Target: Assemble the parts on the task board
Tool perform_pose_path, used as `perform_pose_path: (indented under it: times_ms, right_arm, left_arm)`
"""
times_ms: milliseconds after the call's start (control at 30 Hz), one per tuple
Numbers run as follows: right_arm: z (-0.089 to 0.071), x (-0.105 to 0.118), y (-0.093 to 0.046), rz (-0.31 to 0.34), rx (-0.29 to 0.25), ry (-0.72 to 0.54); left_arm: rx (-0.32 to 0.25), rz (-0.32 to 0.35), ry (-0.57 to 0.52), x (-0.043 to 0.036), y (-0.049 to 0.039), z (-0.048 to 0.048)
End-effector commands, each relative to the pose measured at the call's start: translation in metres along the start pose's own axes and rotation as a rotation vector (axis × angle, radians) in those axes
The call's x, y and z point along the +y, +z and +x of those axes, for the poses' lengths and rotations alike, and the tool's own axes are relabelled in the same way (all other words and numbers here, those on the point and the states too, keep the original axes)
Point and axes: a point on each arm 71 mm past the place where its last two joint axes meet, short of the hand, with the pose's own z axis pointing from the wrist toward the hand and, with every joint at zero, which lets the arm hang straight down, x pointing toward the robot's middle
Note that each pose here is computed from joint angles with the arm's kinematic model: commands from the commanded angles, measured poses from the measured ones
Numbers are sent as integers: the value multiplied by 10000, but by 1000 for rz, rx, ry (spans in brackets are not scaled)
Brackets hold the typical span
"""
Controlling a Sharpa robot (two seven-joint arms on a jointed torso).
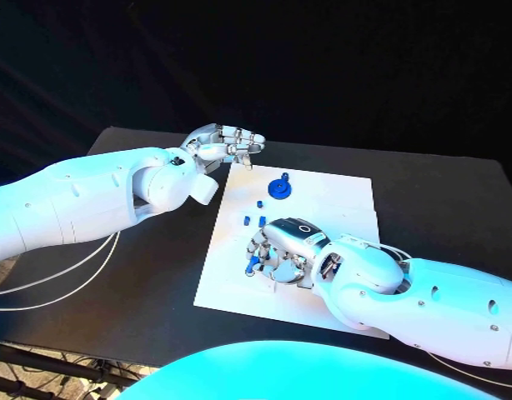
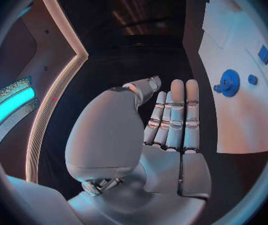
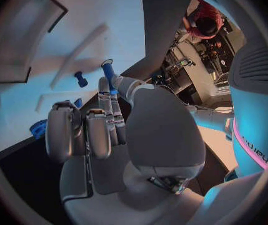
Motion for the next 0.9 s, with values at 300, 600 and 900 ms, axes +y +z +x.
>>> perform_pose_path:
  times_ms: [300,600,900]
  right_arm:
    - [49,17,2,-14,31,-20]
    - [68,11,4,-6,43,-28]
    - [79,0,13,13,44,-39]
  left_arm:
    - [19,2,-8,-10,2,22]
    - [19,1,-8,-9,2,20]
    - [19,1,-8,-9,2,21]
